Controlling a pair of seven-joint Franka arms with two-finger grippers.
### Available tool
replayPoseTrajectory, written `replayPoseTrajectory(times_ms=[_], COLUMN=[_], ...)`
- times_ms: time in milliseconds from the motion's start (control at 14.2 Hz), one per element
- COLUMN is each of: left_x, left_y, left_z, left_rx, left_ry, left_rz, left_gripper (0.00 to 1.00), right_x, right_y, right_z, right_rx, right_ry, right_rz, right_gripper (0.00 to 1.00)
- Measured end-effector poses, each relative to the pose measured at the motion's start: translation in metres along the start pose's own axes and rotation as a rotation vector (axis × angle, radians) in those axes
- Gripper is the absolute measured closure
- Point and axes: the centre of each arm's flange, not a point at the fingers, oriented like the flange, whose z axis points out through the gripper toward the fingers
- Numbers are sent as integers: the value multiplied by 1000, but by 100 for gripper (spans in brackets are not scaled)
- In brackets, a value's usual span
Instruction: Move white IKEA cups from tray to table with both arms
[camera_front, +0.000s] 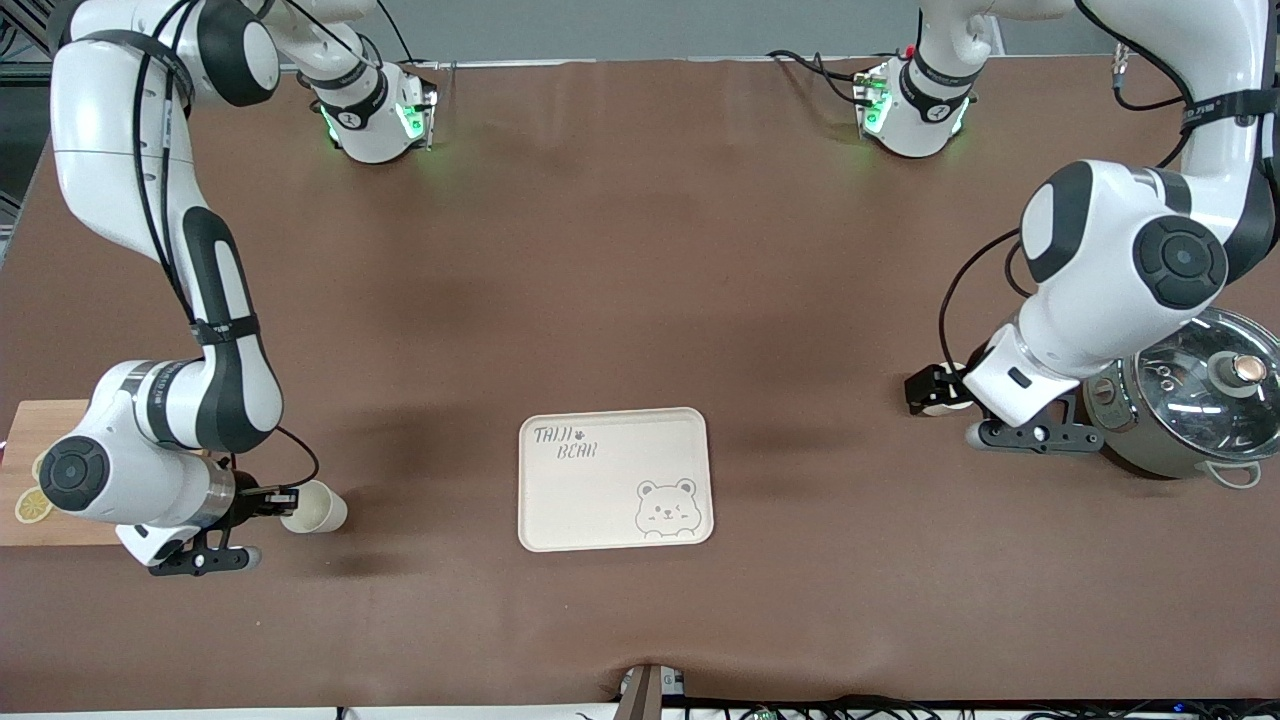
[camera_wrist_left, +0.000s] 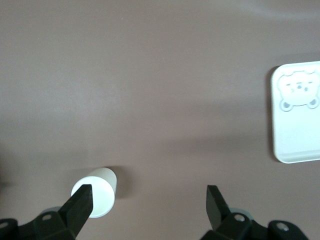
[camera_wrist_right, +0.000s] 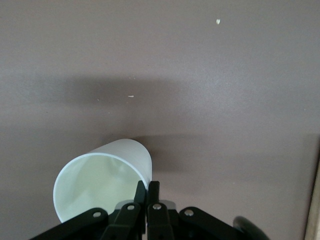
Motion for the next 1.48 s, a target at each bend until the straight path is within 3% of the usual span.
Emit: replayPoseTrajectory(times_ms=[141, 211, 423, 775, 1056, 1479], left_x=[-4, -7, -11, -13, -19, -20], left_y=[0, 0, 0, -6, -5, -3], left_z=[-30, -47, -84, -101, -112, -112], left_rx=[15, 23, 24, 26, 26, 26], left_ry=[-10, -7, 12, 7, 1, -4], left_rz=[10, 25, 79, 80, 84, 86], left_gripper=[0, 0, 0, 0, 0, 0], right_x=[-1, -1, -1, 1, -2, -27], right_y=[1, 1, 2, 2, 3, -1], right_z=[2, 2, 3, -10, -53, -165], right_rx=[0, 0, 0, 0, 4, 18], right_ry=[-4, -5, -5, 13, 21, 26], right_rz=[1, 1, 3, 2, 5, 4], right_gripper=[94, 86, 52, 2, 0, 0])
